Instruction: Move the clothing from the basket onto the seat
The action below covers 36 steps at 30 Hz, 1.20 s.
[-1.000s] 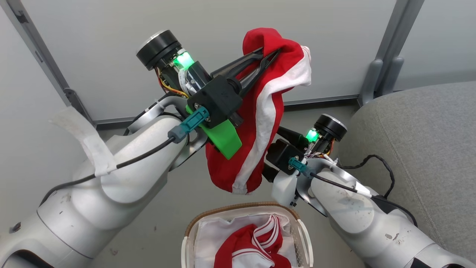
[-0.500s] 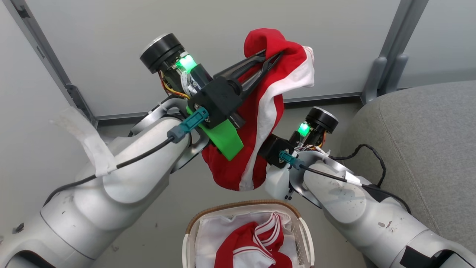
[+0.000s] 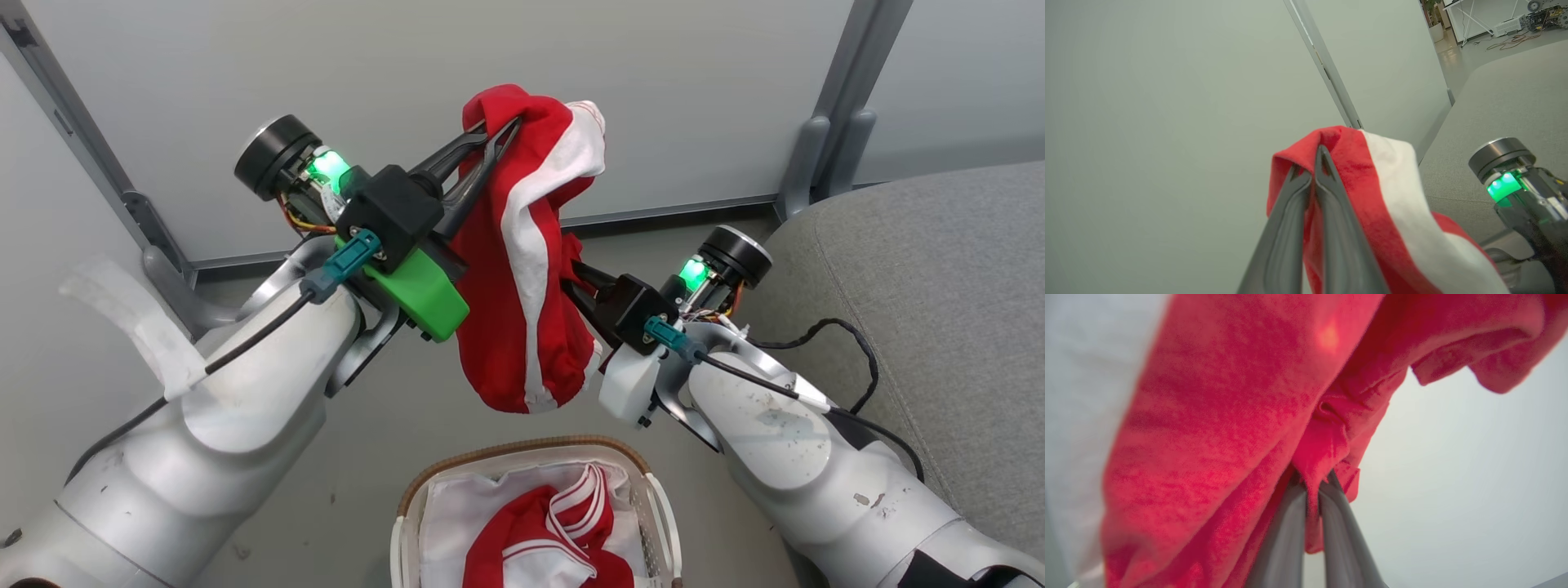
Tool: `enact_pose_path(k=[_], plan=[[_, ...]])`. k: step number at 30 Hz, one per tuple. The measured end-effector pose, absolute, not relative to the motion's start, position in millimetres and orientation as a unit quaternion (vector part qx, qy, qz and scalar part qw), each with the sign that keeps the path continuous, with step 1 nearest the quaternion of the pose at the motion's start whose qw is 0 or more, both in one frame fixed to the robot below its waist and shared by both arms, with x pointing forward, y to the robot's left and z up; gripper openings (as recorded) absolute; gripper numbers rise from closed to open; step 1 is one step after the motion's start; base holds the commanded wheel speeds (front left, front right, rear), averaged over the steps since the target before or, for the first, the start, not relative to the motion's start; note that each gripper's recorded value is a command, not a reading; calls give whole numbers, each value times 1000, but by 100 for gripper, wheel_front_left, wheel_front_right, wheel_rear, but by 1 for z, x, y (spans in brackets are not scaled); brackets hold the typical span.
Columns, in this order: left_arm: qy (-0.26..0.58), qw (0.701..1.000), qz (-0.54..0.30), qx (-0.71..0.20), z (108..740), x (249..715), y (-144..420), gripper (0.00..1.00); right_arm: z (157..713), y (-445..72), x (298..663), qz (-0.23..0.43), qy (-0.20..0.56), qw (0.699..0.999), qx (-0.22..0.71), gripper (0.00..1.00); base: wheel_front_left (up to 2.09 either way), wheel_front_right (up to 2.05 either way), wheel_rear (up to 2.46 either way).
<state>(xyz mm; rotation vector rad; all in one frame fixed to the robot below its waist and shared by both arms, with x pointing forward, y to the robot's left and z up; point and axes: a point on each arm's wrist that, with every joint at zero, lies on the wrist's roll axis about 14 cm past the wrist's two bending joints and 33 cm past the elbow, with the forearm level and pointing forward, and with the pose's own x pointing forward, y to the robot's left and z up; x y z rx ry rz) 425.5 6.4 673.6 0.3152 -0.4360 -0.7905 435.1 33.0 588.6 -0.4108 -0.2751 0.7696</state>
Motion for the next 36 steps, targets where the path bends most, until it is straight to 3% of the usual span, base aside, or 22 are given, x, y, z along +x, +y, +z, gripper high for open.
enact_pose_path(k=[5, 7, 9, 21, 36], plan=[[-184, 908, -360, 110, 655, 429, 15, 1, 601, 22, 439, 351, -148, 907, -182, 0, 0, 0, 0], [-172, 916, -352, 90, 646, 429, 15, 47, 607, 18, 442, 342, -155, 909, -180, 0, 0, 0, 0], [-162, 922, -345, 63, 638, 427, 15, 100, 613, 13, 444, 333, -162, 912, -177, 0, 0, 0, 0], [-94, 948, -300, -57, 578, 406, 17, 100, 629, -34, 456, 265, -180, 932, -171, 0, 0, 0, 0], [-32, 951, -294, -92, 526, 383, 6, 100, 627, -83, 458, 201, -177, 949, -165, 0, 0, 0, 0]])
